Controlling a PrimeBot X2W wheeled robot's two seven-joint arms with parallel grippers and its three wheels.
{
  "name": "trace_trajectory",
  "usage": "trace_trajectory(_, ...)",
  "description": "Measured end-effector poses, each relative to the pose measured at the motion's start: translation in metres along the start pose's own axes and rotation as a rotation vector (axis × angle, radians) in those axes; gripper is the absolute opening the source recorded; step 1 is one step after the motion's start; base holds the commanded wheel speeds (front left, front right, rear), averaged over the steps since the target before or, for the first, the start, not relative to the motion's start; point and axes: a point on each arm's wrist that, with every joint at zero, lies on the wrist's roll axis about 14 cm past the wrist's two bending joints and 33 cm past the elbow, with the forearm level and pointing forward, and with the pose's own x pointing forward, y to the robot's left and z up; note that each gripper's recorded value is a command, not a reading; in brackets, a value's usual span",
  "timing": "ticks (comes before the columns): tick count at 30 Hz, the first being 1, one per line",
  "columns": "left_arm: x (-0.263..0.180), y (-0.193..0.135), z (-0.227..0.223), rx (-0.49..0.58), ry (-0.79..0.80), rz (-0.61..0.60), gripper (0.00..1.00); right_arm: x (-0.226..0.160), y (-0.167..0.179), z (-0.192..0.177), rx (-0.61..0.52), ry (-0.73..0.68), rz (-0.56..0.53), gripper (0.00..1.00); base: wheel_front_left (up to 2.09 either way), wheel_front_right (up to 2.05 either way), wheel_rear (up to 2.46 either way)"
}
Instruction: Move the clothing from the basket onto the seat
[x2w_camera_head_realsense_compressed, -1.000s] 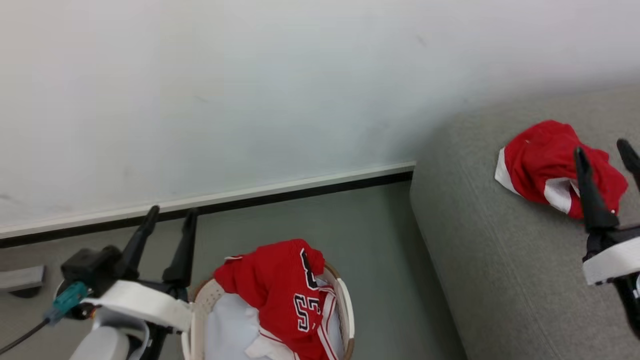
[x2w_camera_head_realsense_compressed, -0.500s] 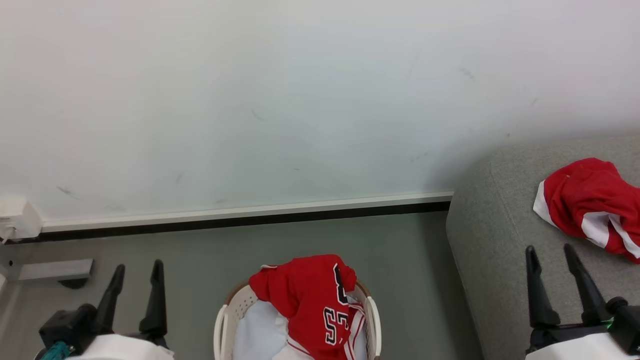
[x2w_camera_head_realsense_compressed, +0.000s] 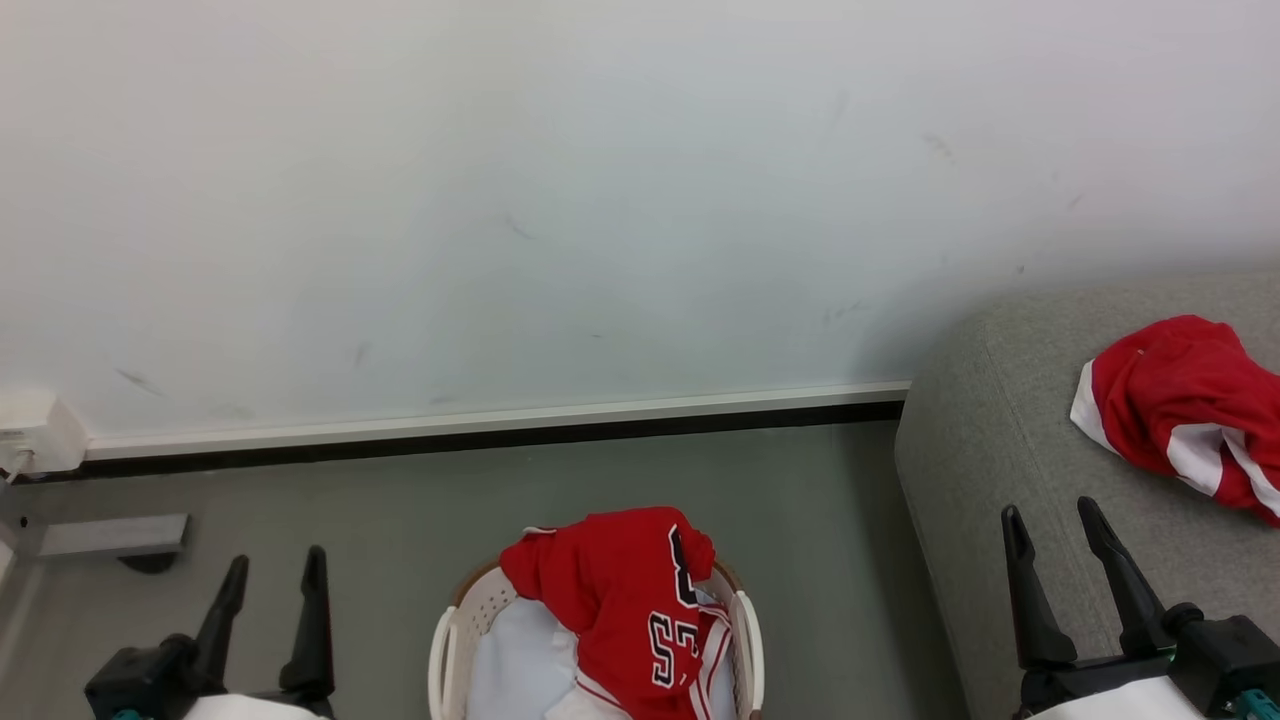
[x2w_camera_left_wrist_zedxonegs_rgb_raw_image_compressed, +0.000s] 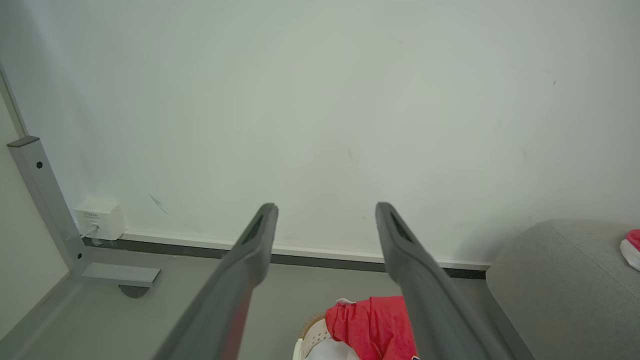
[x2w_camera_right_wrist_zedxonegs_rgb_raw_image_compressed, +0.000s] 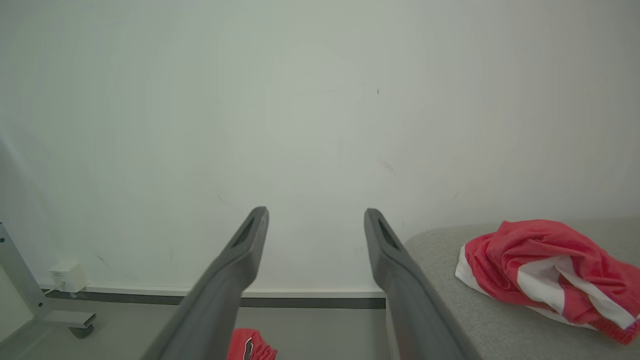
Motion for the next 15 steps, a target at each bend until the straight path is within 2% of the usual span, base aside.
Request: trace_trajectory(15, 0.0049, -0.0077, -0.0061, -0.004, 0.013, -0.017, 1.0, -0.0014, -0.0003, -0.0012, 0.002, 0.003, -0.004, 1.0, 0.0, 0.0, 0.0)
